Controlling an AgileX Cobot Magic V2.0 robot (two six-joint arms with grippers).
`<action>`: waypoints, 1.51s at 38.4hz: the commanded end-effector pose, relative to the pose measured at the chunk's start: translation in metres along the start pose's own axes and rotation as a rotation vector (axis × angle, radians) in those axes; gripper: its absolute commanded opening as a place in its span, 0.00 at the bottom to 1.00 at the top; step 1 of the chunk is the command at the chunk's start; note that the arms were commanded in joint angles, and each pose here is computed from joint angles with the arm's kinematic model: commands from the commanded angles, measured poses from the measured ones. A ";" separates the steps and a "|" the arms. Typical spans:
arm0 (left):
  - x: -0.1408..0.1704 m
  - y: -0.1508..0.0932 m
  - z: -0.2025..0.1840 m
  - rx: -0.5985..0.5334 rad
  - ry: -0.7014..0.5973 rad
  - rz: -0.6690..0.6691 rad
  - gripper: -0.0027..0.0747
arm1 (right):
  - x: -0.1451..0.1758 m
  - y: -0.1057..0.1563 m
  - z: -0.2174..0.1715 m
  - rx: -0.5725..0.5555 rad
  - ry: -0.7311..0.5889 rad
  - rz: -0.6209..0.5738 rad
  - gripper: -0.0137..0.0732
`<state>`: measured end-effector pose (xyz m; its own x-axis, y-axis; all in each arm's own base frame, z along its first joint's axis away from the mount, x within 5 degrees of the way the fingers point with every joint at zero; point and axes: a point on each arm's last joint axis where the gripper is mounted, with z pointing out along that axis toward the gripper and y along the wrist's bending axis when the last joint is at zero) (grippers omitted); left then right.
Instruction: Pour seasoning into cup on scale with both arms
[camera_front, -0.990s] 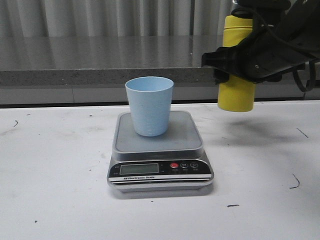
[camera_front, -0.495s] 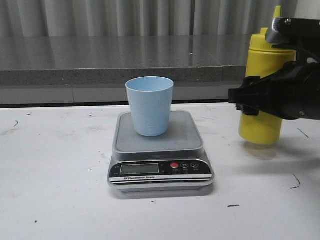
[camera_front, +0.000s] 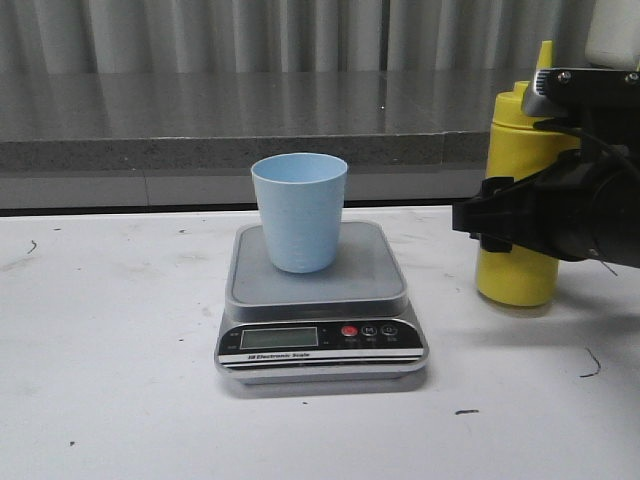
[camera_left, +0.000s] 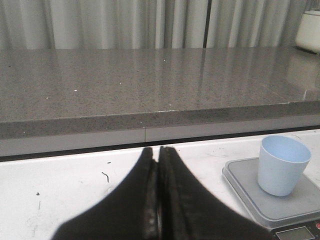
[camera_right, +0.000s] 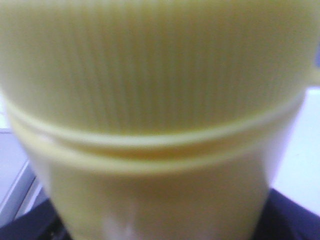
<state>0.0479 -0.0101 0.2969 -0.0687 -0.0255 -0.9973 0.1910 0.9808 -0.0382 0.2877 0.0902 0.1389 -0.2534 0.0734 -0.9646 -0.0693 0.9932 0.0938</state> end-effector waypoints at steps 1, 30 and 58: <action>-0.015 0.000 -0.002 0.003 -0.097 -0.025 0.01 | -0.022 0.004 0.000 -0.020 -0.167 0.001 0.55; -0.015 0.000 -0.002 0.003 -0.097 -0.025 0.01 | 0.026 -0.012 -0.059 -0.119 -0.066 -0.131 0.85; -0.015 0.000 -0.002 0.003 -0.097 -0.025 0.01 | 0.000 -0.032 -0.116 -0.042 -0.144 -0.053 0.08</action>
<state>0.0479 -0.0101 0.2969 -0.0687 -0.0255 -0.9973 0.1910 0.9808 -0.0382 0.1785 0.0507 0.1412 -0.2465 -0.0195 -0.9689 -0.1461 0.9891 0.0172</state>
